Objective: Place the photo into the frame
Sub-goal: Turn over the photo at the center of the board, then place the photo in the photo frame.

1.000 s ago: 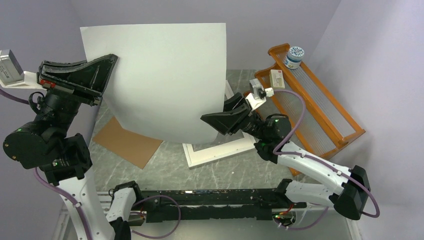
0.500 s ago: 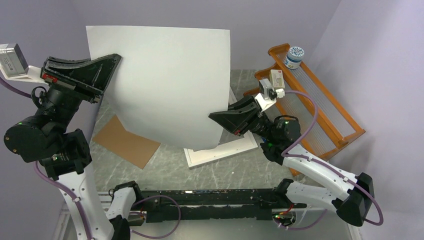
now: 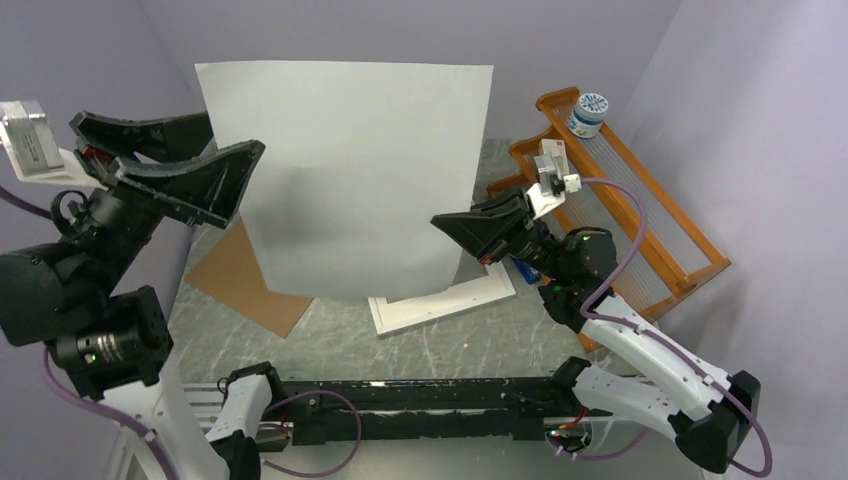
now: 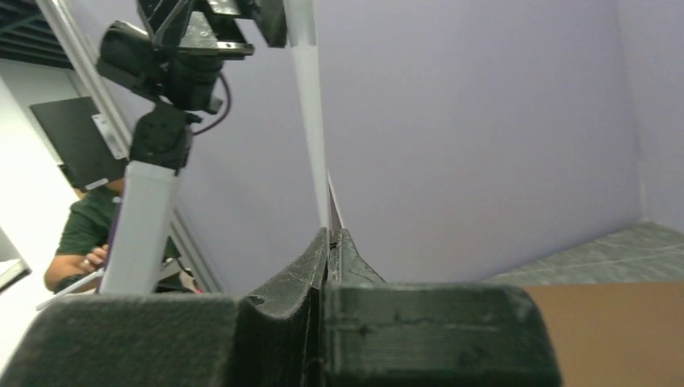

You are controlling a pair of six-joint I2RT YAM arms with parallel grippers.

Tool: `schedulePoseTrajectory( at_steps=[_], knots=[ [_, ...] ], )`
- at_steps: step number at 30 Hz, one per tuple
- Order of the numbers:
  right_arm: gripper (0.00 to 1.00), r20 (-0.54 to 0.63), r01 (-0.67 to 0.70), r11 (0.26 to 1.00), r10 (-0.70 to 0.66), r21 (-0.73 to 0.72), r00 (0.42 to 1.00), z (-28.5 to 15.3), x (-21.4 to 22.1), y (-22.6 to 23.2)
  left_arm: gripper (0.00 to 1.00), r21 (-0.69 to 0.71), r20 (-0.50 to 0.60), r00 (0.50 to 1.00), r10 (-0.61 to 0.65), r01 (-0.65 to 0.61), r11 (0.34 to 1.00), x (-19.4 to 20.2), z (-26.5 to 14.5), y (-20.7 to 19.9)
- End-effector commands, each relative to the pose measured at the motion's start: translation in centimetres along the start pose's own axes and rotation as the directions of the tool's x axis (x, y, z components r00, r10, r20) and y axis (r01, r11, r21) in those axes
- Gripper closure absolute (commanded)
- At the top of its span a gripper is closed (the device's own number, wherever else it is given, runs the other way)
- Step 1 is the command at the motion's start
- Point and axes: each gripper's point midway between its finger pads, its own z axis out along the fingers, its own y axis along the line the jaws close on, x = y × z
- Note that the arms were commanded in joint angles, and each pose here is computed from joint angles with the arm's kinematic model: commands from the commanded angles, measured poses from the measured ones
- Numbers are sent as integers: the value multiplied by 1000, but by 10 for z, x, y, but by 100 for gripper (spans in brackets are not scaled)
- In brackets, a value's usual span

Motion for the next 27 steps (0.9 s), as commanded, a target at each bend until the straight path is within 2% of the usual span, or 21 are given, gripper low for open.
schedulePoseTrajectory(
  at_steps=[1,4,9,13,16,19,21,27],
  knots=[
    [100,2,116,992,-117,54,993,-6,-25,5,6,-102,-61,992,113,-119,988,11,-13,10],
    [100,-28,158,979,-155,131,987,-10,-28,-6,6,-157,-76,989,125,-135,978,19,-20,20],
    [100,-109,198,932,-172,303,979,-15,-30,-38,6,-308,-140,990,18,-61,950,51,-33,61],
    [100,-211,205,876,-121,437,970,-17,-23,-71,6,-518,-189,970,-150,32,855,94,-56,114],
    [100,-293,192,835,-39,516,955,-15,-10,-96,9,-658,-195,946,-260,70,750,129,-78,150],
    [100,-348,174,807,41,564,936,-10,2,-116,11,-733,-187,912,-364,117,670,165,-95,176],
    [100,-374,166,802,76,573,924,-3,4,-122,10,-774,-196,869,-454,147,616,195,-107,191],
    [100,-438,135,782,189,608,879,4,16,-136,15,-797,-247,727,-641,223,561,270,-123,215]
  ],
)
